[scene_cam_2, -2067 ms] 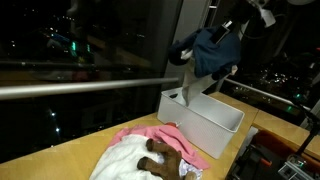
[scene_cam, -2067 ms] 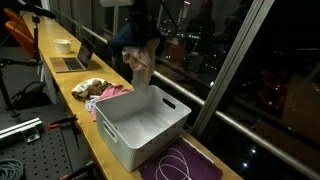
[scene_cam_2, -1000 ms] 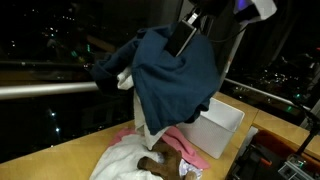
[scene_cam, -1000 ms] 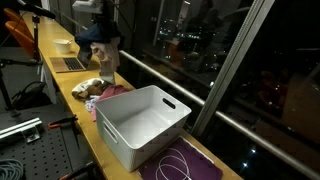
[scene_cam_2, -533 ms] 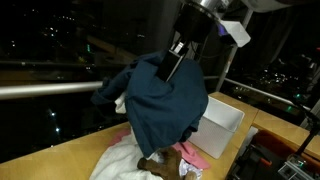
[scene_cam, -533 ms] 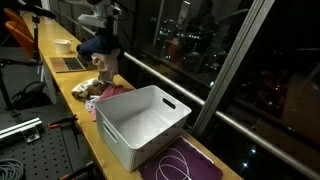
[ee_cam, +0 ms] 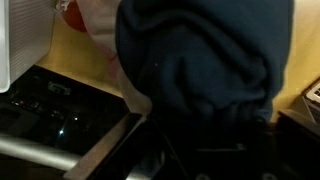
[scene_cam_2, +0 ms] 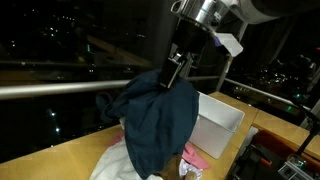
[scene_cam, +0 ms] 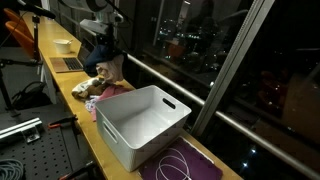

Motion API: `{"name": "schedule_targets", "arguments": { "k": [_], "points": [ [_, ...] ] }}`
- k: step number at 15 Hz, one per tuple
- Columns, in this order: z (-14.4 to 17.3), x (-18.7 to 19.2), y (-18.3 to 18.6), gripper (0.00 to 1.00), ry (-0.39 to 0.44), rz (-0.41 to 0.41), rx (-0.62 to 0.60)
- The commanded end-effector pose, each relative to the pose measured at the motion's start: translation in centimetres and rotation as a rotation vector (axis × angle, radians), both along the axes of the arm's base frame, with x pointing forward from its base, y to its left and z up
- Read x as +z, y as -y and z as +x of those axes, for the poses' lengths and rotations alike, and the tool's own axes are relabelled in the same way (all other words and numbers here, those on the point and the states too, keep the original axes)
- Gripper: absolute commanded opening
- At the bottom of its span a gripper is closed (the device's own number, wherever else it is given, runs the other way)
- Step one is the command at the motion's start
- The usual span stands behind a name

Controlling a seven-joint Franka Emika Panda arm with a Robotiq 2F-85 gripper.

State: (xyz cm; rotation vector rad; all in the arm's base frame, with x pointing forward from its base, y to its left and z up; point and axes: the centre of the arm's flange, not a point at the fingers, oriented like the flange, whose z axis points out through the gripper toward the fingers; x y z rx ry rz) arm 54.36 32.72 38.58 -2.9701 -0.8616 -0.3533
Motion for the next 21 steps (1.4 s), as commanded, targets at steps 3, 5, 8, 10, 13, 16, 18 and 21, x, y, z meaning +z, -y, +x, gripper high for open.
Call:
{"name": "schedule_targets", "arguments": {
  "k": [3, 5, 8, 10, 13, 16, 18, 21],
  "points": [
    [0.3, 1.0, 2.5, 0.91, 0.005, 0.040, -0.018],
    [0.5, 1.2, 3.4, 1.00, 0.008, 0.046, -0.024],
    [0.5, 1.5, 5.0, 1.00, 0.015, 0.047, -0.028],
    [1.5, 0.9, 4.0, 1.00, -0.002, 0.028, -0.037],
    [1.5, 0.8, 4.2, 1.00, -0.004, 0.025, -0.038],
    [1.4, 0.6, 4.0, 1.00, -0.007, 0.024, -0.035],
    [1.4, 0.6, 4.0, 1.00, -0.007, 0.024, -0.034],
    [1.4, 0.6, 4.0, 1.00, -0.007, 0.024, -0.034]
  ]
}}
